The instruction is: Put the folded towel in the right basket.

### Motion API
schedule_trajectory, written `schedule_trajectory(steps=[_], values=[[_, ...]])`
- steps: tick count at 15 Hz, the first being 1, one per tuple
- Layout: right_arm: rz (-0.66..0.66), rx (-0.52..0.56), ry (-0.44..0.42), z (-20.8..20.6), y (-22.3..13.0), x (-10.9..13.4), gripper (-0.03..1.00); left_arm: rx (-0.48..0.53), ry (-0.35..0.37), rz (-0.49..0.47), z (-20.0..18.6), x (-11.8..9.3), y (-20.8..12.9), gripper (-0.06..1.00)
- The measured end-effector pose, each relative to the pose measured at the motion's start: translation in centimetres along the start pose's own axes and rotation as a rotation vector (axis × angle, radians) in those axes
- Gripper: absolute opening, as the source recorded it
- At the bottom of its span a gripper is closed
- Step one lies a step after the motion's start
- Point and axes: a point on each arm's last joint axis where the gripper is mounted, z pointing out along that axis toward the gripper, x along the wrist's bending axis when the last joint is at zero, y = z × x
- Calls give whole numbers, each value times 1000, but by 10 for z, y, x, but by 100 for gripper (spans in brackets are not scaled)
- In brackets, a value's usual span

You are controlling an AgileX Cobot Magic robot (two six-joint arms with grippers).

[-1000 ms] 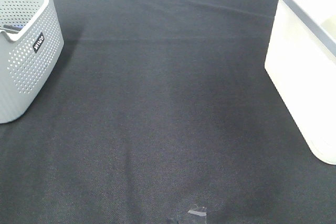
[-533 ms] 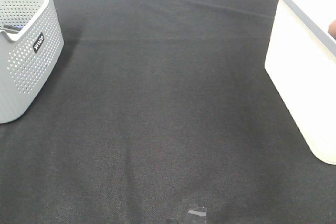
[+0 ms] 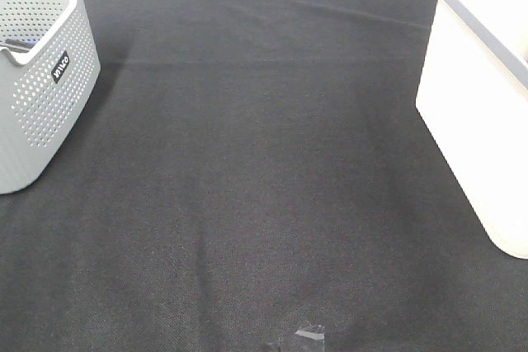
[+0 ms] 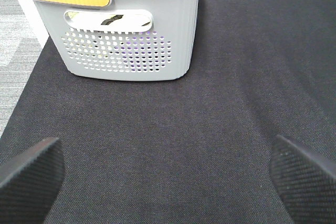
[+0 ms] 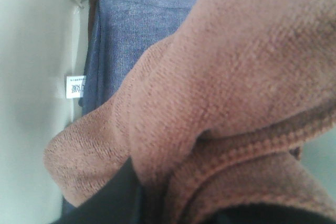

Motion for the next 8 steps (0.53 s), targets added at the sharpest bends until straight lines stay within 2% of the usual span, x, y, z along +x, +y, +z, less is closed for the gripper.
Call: schedule_trajectory(steps=[1, 2, 3, 4, 6, 8], values=[[45, 1, 0, 0, 0, 0, 27, 0, 0, 0, 0, 0, 0, 99], [113, 0, 0, 0, 0, 0, 56, 0, 0, 0, 0, 0, 0, 99], [168, 2, 0, 0, 0, 0, 77, 0, 0, 0, 0, 0, 0, 99], [195, 11, 2, 0, -1, 0, 88, 0, 0, 0, 0, 0, 0, 99], [211, 18, 3, 0, -1, 0, 96, 0, 0, 0, 0, 0, 0, 99], [211, 33, 7, 0, -3, 1, 97, 0, 0, 0, 0, 0, 0, 99]])
